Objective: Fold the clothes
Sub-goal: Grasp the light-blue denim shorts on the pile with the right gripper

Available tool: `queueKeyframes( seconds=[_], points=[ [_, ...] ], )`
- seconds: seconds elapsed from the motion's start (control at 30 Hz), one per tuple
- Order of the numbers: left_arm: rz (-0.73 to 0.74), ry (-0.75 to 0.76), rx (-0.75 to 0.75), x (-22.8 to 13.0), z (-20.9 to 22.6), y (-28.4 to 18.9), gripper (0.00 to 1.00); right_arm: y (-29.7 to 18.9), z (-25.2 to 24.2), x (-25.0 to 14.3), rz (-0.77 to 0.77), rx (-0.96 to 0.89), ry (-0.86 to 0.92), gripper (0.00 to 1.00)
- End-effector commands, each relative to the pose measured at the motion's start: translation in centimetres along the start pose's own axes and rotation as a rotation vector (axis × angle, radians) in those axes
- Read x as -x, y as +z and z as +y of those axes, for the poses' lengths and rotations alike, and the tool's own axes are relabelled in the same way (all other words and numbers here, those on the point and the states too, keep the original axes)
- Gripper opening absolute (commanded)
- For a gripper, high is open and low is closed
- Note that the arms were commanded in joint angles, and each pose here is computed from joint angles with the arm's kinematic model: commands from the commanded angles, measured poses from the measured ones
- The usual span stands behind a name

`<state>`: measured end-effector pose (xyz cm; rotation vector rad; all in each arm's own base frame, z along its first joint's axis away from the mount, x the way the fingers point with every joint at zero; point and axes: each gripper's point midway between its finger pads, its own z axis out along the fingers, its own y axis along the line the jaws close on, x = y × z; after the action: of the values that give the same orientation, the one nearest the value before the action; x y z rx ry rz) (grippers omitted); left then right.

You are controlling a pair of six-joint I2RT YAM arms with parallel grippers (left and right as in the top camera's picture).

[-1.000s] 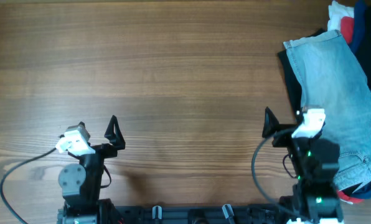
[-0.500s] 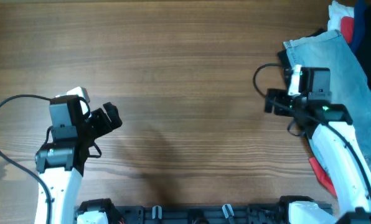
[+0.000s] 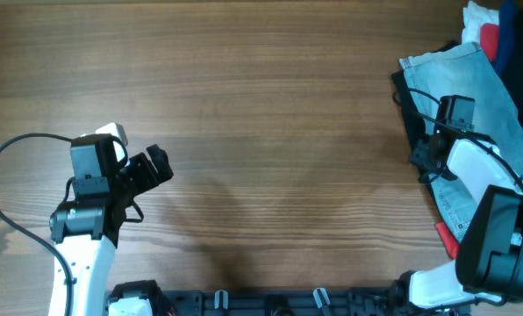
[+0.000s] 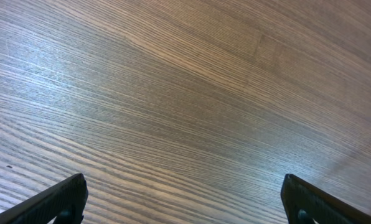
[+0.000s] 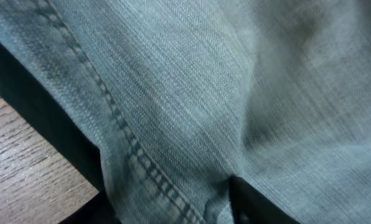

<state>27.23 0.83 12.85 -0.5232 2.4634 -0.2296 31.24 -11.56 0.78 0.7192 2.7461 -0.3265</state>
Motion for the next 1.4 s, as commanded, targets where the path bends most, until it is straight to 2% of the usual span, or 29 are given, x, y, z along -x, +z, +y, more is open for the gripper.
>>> queueKeyframes(
  seconds=[0.0, 0.03, 0.07, 0.1, 0.3, 0.37, 0.53, 0.63, 0.93, 1.07, 1.13, 1.17, 1.33, 1.37],
  points=[
    [-0.01, 0.001, -0.021, 0.5, -0.6, -0.3, 1.0, 0.1, -0.4, 0.9, -0.025, -0.025, 0.019, 0.32],
    [-0.01, 0.001, -0.021, 0.5, -0.6, -0.3, 1.0, 0.1, -0.5, 1.0, -0.029, -0.034, 0.025, 0.27],
    [-0.01, 0.001, -0.021, 0.5, -0.6, -0.3, 1.0, 0.1, -0.9, 1.1, -0.035, -0.054, 0.028, 0.12],
    [-0.01, 0.001, -0.021, 0.5, -0.6, -0.3, 1.0, 0.1, -1.0, 1.0, -0.035, -0.063, 0.027, 0.04],
    [-0.01, 0.001, -0.021, 0.5, -0.6, -0.3, 1.0, -2.2, -1.0, 2.6, -0.074, -0.041, 0.038, 0.04],
    [-0.01, 0.001, -0.021, 0.5, -0.6, -0.3, 1.0, -4.8, -0.9, 4.1, -0.118, -0.011, 0.028, 0.04],
    [-0.011, 0.001, -0.021, 0.5, -0.6, -0.3, 1.0, -14.3, 2.3, 8.0, -0.301, 0.261, -0.12, 0.04],
    [-0.011, 0.001, -0.021, 0.5, -0.6, -0.3, 1.0, -17.0, 2.1, 8.4, -0.369, 0.287, -0.124, 0.04],
    [-0.009, 0.0, -0.021, 0.5, -0.6, -0.3, 1.0, -14.1, 2.2, 5.9, -0.222, 0.267, -0.142, 0.04],
    [-0.007, 0.0, -0.02, 0.4, -0.6, -0.3, 1.0, -13.5, 2.2, 5.8, -0.204, 0.264, -0.144, 0.04],
    [-0.007, 0.0, -0.02, 0.4, -0.6, -0.3, 1.0, -13.6, 2.3, 5.8, -0.207, 0.264, -0.144, 0.07],
    [-0.007, 0.0, -0.02, 0.4, -0.6, -0.3, 1.0, -13.6, 2.3, 5.8, -0.207, 0.264, -0.143, 0.12],
    [-0.007, 0.0, -0.02, 0.4, -0.6, -0.3, 1.0, -13.6, 2.3, 6.0, -0.214, 0.265, -0.143, 0.11],
    [-0.007, 0.0, -0.02, 0.4, -0.6, -0.3, 1.0, -13.6, 2.3, 6.0, -0.214, 0.265, -0.143, 0.05]
  ],
)
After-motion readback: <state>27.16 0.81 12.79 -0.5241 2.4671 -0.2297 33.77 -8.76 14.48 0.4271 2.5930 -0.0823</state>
